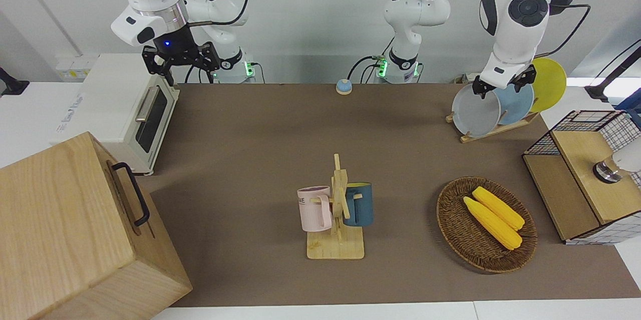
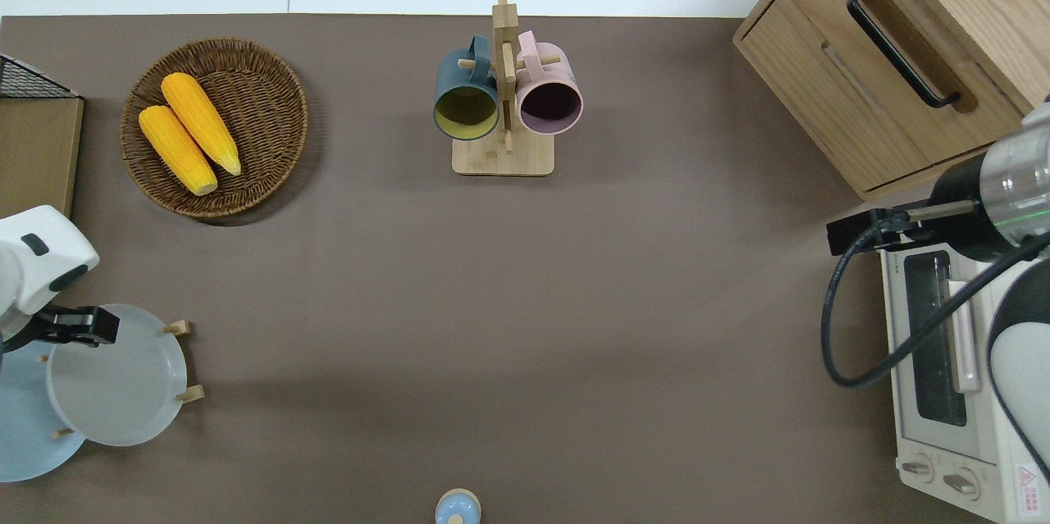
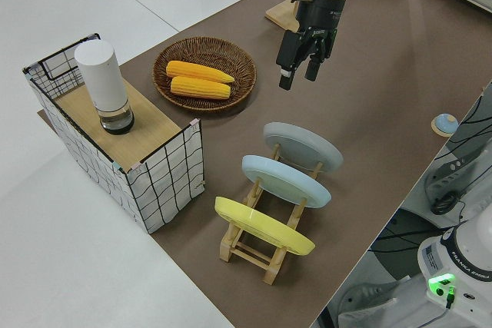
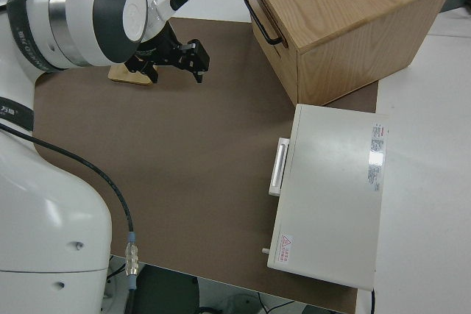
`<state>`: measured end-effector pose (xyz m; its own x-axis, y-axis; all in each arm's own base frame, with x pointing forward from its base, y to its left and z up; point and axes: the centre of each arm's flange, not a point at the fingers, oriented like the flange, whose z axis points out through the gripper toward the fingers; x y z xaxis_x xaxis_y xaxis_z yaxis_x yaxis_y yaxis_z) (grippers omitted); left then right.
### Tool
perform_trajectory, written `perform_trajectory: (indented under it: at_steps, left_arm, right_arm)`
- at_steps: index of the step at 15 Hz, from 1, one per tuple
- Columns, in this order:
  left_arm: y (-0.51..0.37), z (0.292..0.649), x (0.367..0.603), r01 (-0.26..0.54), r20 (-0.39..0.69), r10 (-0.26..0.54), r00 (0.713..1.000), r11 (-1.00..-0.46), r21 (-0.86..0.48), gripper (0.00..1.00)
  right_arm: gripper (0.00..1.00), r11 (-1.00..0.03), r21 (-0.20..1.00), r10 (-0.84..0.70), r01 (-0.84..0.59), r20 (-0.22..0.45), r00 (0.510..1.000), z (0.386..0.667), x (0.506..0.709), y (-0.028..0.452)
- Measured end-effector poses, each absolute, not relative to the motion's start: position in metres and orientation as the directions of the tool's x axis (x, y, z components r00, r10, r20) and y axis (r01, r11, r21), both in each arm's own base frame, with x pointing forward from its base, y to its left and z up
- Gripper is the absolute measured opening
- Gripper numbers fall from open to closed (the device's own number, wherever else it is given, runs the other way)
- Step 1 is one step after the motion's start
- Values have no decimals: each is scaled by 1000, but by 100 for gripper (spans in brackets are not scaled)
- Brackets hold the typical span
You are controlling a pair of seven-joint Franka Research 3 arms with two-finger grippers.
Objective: Pick gray plate from low plate rack and place it on table with left arm
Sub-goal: 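Lower the left gripper onto the gray plate's rim and close it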
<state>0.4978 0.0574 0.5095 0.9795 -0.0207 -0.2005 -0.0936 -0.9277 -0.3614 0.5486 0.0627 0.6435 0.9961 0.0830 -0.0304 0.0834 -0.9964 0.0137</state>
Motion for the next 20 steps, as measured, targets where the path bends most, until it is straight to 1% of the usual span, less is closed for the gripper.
perform_trajectory:
  at_steps: [2, 8, 13, 14, 15, 16, 17, 18, 20]
  left_arm:
    - [64, 501, 493, -91, -220, -10, 976, -927, -364, 100]
    - [102, 482, 480, -36, -257, 59, 964, -936, -351, 99]
    - [104, 455, 474, -4, -272, 90, 958, -945, -326, 93]
    - [104, 451, 474, 8, -273, 99, 957, -950, -314, 85]
    - [105, 447, 473, 17, -274, 104, 956, -953, -304, 79]
    - [107, 445, 473, 25, -273, 110, 956, -954, -298, 79]
    - [109, 444, 473, 31, -274, 116, 955, -955, -295, 71]
    - [110, 443, 472, 35, -274, 119, 954, -955, -293, 59]
    - [111, 443, 472, 39, -273, 123, 954, -955, -293, 39]
  right_arm:
    - [99, -996, 14, 83, 83, -30, 996, 643, 549, 63]
    - [99, -996, 14, 83, 83, -30, 996, 643, 549, 63]
    - [99, -996, 14, 83, 83, -30, 996, 643, 549, 63]
    - [99, -996, 14, 83, 83, -30, 996, 643, 549, 63]
    - [99, -996, 14, 83, 83, -30, 996, 643, 549, 63]
    - [99, -996, 14, 83, 83, -30, 996, 643, 549, 63]
    - [99, -996, 14, 83, 83, -30, 996, 643, 549, 63]
    - [99, -996, 14, 83, 83, -30, 996, 643, 549, 63]
    - [99, -996, 14, 83, 83, -30, 996, 643, 549, 63]
